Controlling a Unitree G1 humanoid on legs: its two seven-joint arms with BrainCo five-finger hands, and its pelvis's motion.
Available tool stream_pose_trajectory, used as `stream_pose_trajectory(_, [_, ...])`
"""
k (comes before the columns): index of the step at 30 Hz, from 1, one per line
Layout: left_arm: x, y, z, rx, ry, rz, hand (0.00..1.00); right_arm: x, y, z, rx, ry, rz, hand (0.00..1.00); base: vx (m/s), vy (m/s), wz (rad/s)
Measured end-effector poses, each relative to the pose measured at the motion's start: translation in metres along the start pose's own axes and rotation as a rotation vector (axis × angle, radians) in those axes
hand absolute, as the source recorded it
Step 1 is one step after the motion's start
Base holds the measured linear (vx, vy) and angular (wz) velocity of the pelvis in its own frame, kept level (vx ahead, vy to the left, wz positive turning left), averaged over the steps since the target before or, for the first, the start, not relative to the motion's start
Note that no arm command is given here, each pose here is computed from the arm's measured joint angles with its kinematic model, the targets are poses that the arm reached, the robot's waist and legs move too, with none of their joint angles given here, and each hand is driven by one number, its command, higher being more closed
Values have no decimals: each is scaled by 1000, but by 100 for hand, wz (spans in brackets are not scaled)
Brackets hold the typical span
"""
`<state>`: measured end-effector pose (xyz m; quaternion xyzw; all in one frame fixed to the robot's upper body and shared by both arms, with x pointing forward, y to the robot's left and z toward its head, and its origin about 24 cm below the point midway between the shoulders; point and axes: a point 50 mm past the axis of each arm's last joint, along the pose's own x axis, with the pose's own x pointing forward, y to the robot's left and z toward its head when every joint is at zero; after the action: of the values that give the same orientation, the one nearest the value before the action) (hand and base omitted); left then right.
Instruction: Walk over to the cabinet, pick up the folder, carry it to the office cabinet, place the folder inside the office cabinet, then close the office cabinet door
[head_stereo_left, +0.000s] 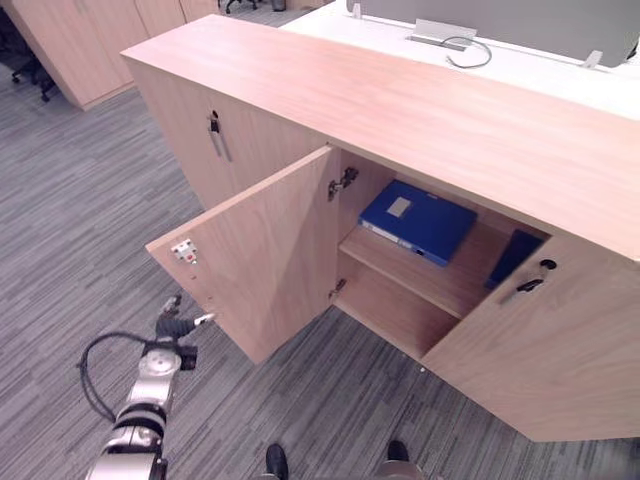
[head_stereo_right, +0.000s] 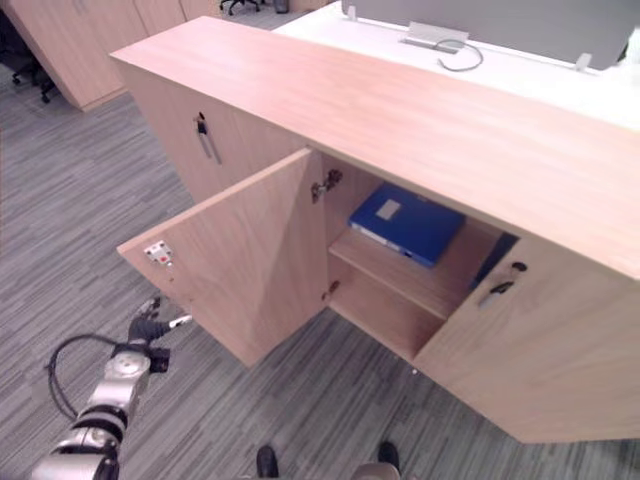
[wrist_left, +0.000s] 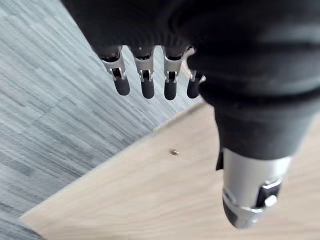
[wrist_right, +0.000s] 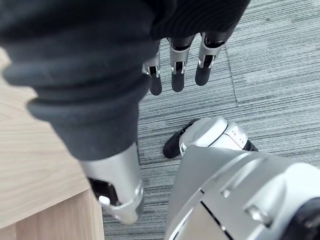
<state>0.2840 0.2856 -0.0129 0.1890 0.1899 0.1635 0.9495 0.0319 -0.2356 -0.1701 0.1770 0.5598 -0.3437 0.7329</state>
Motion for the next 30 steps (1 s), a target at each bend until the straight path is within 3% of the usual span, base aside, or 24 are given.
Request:
stream_pose_trajectory(7, [22,25,39,101,-61,87,0,0,-1,10,-24,-48,2,0,8,-6,-17])
stream_pose_trajectory(17, [31,38,42,211,35,154,0,-1,-9,-4,-35,-17,-14,0,-14,12,-12])
stream_pose_trajectory(24, [18,-3,48,395,-118,36,0,-5,-21,-28,-1,60,-46,0,-68,31,12])
stream_pose_trajectory(30, [-20,-67,22,490,-240,-247,0,-3,0,-16,-21,31,0,0,-61,65,-11])
